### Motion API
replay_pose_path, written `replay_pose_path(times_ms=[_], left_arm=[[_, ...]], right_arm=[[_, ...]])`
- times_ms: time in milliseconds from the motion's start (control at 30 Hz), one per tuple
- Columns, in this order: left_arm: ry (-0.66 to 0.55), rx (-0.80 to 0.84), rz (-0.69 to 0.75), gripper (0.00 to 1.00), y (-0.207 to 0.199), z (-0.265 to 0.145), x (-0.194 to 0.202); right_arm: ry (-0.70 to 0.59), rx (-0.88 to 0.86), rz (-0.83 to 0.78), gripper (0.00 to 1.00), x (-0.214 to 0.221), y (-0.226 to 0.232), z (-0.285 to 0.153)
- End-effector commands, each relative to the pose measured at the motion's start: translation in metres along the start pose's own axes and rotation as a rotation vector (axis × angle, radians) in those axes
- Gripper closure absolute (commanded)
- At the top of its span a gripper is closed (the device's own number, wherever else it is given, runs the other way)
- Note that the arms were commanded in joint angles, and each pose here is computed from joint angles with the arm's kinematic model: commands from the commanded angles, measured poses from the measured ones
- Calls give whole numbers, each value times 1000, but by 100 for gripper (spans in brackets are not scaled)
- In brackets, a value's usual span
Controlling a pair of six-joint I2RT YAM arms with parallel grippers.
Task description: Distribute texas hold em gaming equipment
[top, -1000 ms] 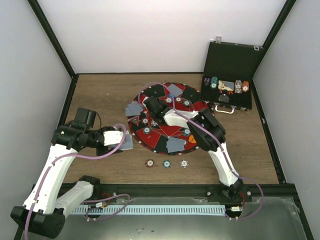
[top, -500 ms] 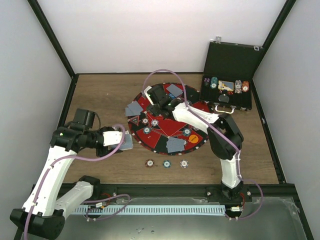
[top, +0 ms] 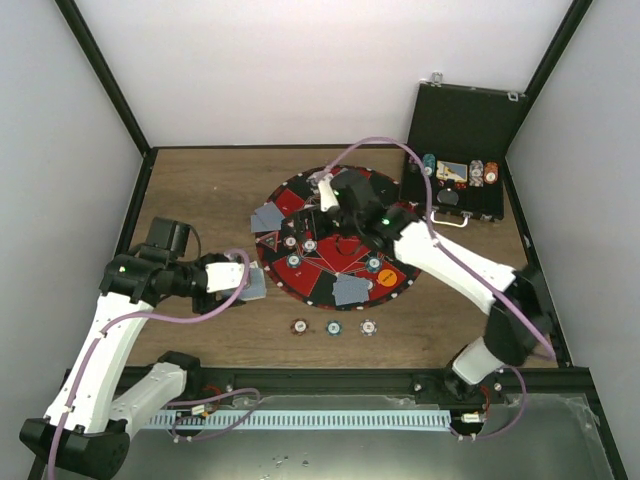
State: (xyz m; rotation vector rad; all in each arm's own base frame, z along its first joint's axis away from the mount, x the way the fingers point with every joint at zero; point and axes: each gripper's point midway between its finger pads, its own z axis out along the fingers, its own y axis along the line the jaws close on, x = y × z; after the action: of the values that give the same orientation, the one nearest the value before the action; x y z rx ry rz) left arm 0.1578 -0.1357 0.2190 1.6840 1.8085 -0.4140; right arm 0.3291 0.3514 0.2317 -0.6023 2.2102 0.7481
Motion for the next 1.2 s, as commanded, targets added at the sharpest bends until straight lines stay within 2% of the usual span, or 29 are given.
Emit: replay_pose_path(times_ms=[0,167,367,733,967,1167], left_arm=[[-52,-16,27,96,0,-7,-12],[-63,-18,34,96,-1,-8,-14],[-70,-23,33,96,-1,-10,-17],[-59,-26,34,96,-1,-12,-15],[-59,-27,35,96,-1,-12,-16],[-58,-24,35,96,-2,-12,-15]], right_arm=[[32,-397,307,0,16,66,-37],[77,-507,365,0,40,98,-50],[156,-568,379,0,60,135,-44],[191,-694,393,1,68,172,-34],[248,-732,401,6,77,188,-15],[254,-719,429,14,78,186,-4]])
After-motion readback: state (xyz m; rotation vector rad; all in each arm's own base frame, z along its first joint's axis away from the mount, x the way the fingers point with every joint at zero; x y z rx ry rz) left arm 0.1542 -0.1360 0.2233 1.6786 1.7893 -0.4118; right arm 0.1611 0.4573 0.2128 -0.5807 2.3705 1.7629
